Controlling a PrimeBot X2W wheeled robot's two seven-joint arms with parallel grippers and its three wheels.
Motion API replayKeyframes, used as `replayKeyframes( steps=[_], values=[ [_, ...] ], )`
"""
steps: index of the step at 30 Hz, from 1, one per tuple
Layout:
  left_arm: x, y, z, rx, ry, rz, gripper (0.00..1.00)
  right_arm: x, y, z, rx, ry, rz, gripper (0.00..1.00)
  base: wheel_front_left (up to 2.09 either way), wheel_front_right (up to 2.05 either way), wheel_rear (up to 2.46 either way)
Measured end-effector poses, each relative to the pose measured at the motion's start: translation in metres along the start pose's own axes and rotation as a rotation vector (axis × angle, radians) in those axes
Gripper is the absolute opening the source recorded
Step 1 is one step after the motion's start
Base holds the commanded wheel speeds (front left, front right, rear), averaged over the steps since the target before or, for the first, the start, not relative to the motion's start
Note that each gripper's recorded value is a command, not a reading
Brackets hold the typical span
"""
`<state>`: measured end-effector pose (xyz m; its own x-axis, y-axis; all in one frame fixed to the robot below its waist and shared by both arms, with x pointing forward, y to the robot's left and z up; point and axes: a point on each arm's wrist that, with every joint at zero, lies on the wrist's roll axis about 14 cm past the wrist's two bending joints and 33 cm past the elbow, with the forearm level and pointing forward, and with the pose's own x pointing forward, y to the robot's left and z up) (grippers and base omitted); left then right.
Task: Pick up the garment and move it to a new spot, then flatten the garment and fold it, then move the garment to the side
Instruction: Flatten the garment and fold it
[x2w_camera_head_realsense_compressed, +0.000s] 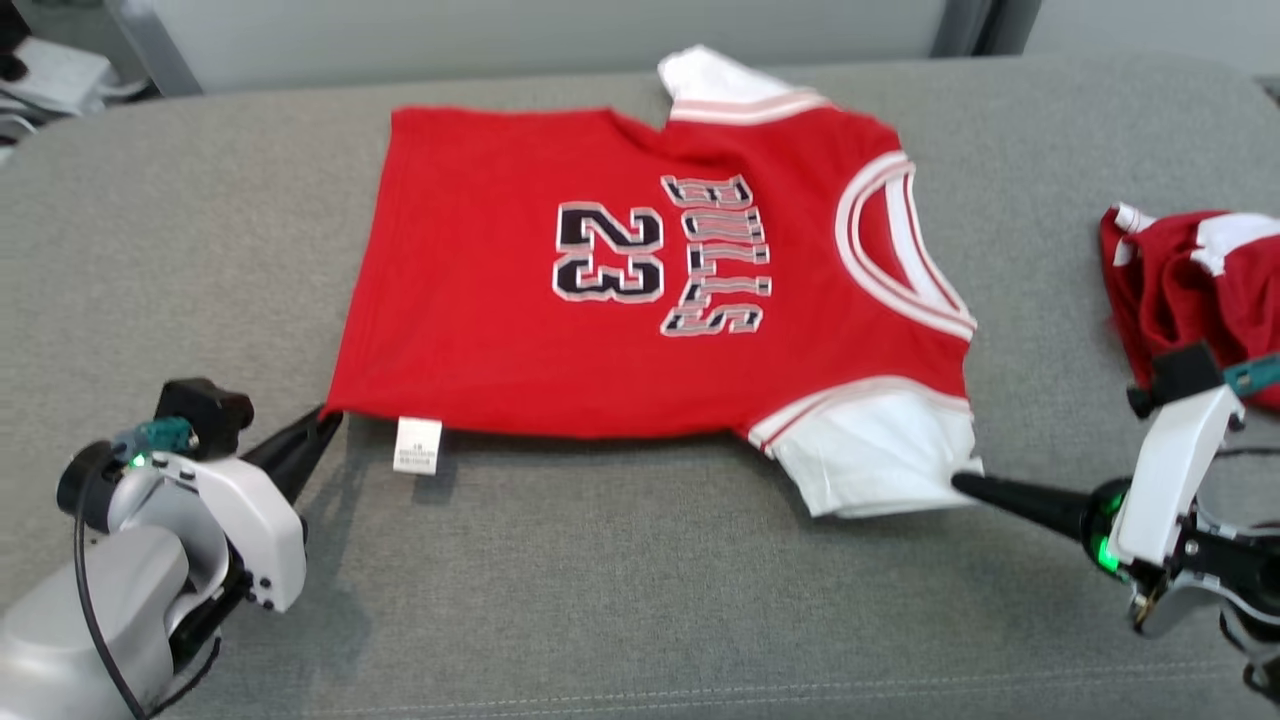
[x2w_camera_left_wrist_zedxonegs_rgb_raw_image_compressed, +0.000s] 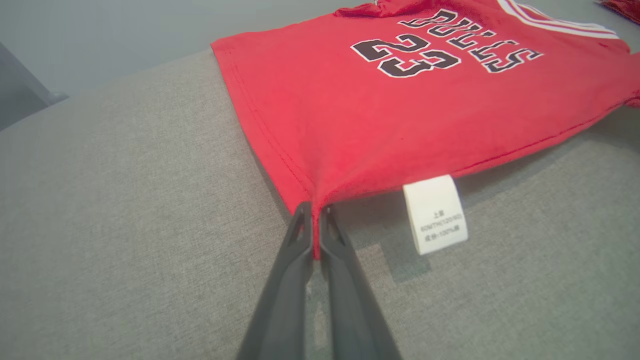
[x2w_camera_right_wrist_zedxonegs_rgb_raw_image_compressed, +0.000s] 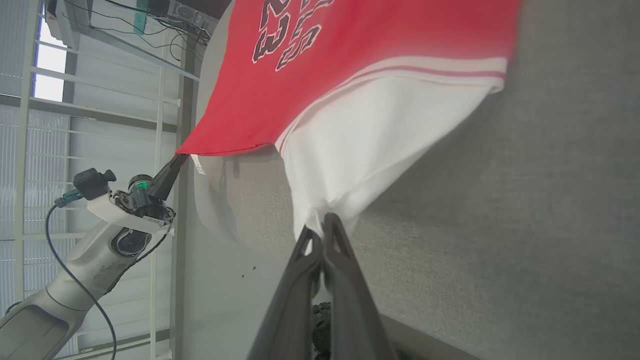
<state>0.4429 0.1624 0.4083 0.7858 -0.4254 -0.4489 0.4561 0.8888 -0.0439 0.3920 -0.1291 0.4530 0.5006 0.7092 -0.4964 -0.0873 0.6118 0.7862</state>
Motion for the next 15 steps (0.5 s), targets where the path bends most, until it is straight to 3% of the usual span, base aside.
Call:
replayKeyframes(
  steps=[15],
  values=[
    [-0.055, -0.007, -0.032, 0.009, 0.056, 0.027, 0.00, -0.016, 0.007, -0.059, 0.005, 0.051, 0.007, 0.00, 0.00, 0.00, 0.00]
  ],
)
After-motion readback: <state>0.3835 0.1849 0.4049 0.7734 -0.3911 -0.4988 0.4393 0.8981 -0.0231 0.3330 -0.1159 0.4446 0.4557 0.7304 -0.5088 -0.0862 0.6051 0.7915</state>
